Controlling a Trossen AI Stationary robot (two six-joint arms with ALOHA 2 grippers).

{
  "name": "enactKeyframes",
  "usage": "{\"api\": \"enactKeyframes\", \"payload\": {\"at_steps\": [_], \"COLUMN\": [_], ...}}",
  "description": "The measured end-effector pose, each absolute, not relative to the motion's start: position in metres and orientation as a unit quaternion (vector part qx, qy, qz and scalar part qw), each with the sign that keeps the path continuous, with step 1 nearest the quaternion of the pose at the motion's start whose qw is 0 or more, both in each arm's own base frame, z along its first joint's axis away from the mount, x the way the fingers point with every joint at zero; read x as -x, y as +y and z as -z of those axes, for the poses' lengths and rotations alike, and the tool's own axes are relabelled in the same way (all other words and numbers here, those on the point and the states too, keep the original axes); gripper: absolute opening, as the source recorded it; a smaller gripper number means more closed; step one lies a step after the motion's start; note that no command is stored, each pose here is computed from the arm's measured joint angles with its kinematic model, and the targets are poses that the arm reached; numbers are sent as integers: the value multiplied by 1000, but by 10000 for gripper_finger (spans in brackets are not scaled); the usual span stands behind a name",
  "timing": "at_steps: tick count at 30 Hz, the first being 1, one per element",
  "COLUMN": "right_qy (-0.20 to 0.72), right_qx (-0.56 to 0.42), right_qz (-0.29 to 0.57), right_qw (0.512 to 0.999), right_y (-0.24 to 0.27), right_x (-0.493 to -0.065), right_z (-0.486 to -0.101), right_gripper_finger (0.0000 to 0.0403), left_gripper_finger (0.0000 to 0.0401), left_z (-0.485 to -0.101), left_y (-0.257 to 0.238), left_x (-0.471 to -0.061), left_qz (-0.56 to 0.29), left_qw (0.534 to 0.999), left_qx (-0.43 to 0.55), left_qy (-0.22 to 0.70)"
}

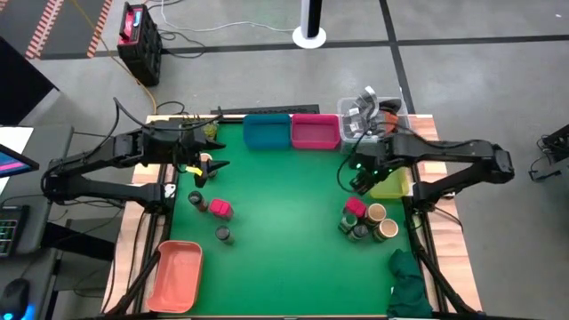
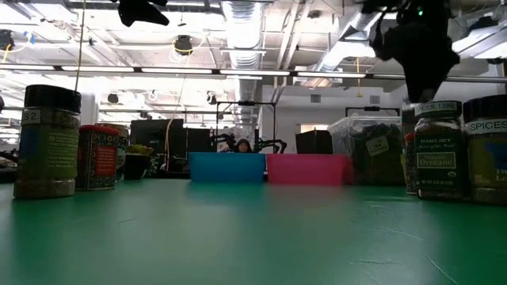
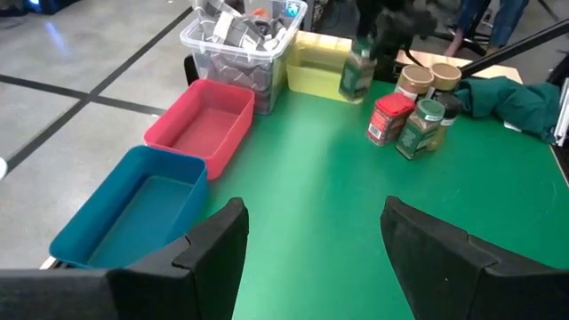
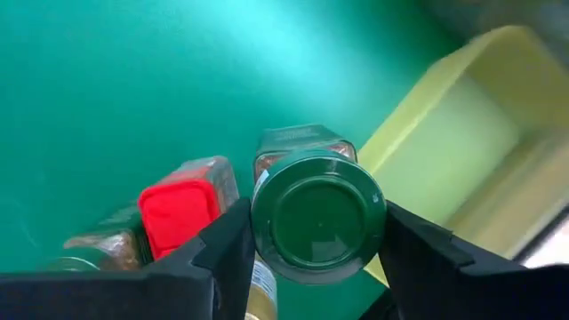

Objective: Sort spices by type
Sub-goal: Put the top dark green spice bottle into the yellow bin

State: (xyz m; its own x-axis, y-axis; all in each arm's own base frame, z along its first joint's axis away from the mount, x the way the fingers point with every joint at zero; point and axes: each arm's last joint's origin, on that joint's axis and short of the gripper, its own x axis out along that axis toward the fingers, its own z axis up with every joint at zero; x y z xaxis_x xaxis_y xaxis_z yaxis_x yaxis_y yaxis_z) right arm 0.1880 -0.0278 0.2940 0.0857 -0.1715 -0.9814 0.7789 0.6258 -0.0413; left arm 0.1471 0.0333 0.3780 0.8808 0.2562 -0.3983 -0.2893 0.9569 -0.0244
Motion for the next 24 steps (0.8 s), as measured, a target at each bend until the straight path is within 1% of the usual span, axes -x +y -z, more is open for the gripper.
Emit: {"api": "enactKeyframes", "payload": {"at_steps": [5,10,14,18,24], "right_qy": [546,515,510,510,494], "right_qx": [-280,-308,-320,-325,-332], "right_qz": [402,457,491,523,534], "right_qw": [680,657,629,601,600], "right_y": [-33,-38,-45,-55,-69], "right_x": [-159,-129,-119,-117,-120], "right_z": [-314,-323,-312,-290,-263], "right_gripper_finger": [227,227,227,228,228], "left_gripper_finger": [244,244,244,244,244], "left_z": [-377,-377,-376,-376,-376], "left_y": [33,33,33,34,34], "left_x": [-147,-146,-147,-147,-147], "left_qz": [-141,-141,-143,-154,-169], "left_qw": [968,967,967,965,961], "left_qx": [42,42,42,50,75], "left_qy": [205,207,209,208,204]}}
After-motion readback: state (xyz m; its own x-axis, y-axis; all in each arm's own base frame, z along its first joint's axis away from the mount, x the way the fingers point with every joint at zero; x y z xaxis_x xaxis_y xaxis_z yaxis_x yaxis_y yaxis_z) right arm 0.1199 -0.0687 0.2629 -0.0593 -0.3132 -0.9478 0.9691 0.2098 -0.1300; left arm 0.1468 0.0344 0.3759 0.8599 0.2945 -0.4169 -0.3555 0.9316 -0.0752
